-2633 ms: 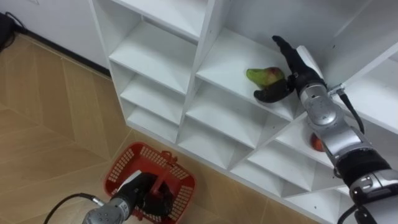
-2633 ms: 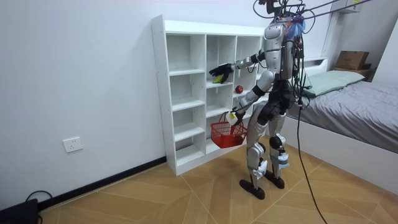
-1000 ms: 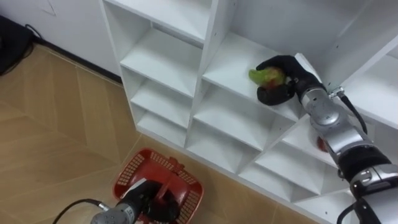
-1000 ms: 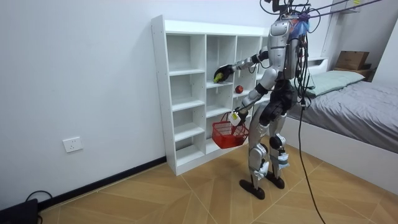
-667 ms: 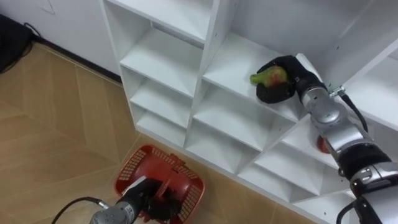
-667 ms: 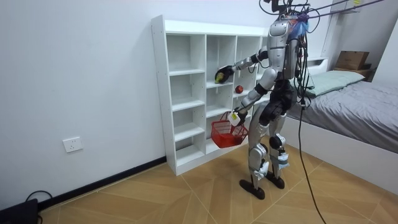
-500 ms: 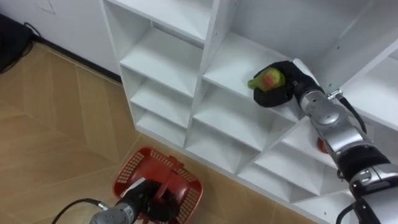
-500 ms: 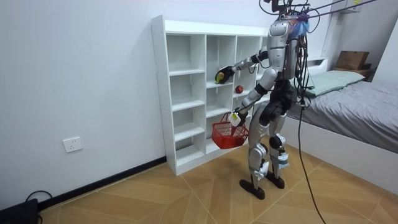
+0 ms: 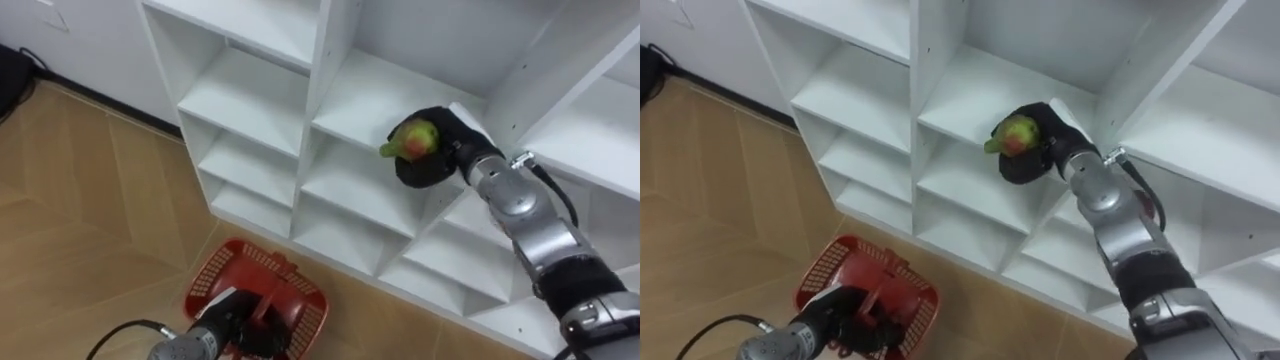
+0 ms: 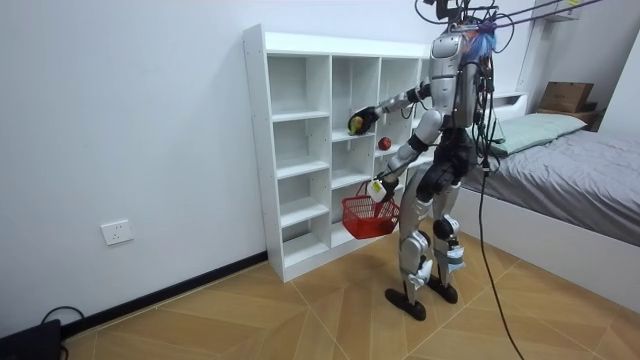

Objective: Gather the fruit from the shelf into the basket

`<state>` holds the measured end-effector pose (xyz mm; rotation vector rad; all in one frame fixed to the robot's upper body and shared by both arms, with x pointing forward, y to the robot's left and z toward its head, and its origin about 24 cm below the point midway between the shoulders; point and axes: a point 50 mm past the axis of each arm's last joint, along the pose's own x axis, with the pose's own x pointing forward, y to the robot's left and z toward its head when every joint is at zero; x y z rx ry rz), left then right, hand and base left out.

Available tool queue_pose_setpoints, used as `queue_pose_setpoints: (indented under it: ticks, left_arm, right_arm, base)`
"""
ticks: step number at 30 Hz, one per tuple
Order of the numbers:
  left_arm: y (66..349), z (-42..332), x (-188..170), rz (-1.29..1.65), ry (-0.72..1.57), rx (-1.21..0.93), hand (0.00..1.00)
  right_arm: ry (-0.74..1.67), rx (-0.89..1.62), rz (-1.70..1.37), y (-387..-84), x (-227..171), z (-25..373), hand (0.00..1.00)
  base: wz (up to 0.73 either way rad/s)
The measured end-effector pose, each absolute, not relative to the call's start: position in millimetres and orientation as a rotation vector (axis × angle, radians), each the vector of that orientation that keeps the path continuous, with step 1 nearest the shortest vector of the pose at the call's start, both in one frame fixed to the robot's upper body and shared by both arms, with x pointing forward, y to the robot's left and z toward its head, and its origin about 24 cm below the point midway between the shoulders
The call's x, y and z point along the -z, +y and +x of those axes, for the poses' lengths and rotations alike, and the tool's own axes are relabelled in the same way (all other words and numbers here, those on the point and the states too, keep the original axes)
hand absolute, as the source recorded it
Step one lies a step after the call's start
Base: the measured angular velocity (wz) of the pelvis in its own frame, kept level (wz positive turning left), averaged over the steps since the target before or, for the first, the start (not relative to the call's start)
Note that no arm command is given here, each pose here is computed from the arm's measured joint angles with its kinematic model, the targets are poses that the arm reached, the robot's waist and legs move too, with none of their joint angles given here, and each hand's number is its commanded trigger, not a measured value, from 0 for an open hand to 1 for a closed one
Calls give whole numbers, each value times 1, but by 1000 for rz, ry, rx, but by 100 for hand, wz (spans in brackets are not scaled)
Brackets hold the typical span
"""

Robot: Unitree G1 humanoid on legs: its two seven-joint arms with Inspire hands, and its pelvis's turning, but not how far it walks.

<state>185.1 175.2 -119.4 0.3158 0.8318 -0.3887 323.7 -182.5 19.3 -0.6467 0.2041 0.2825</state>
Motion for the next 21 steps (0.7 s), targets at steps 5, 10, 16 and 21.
queue_pose_setpoints:
  ticks: [5, 10, 16, 21]
  left_arm:
    - [170, 184, 121, 289, 829, 377, 100]
    - [164, 185, 120, 274, 794, 367, 100]
    - [163, 185, 120, 228, 781, 340, 100]
    - [159, 187, 119, 206, 765, 332, 100]
  right_arm:
    - [231, -341, -639, -171, 2, 297, 100]
    - [270, -421, -672, -163, 17, 278, 100]
    - [192, -468, -645, -144, 8, 272, 100]
    - [255, -525, -641, -130, 30, 249, 100]
  base:
    - [-26]
    - [-32]
    - [-14]
    - [-6]
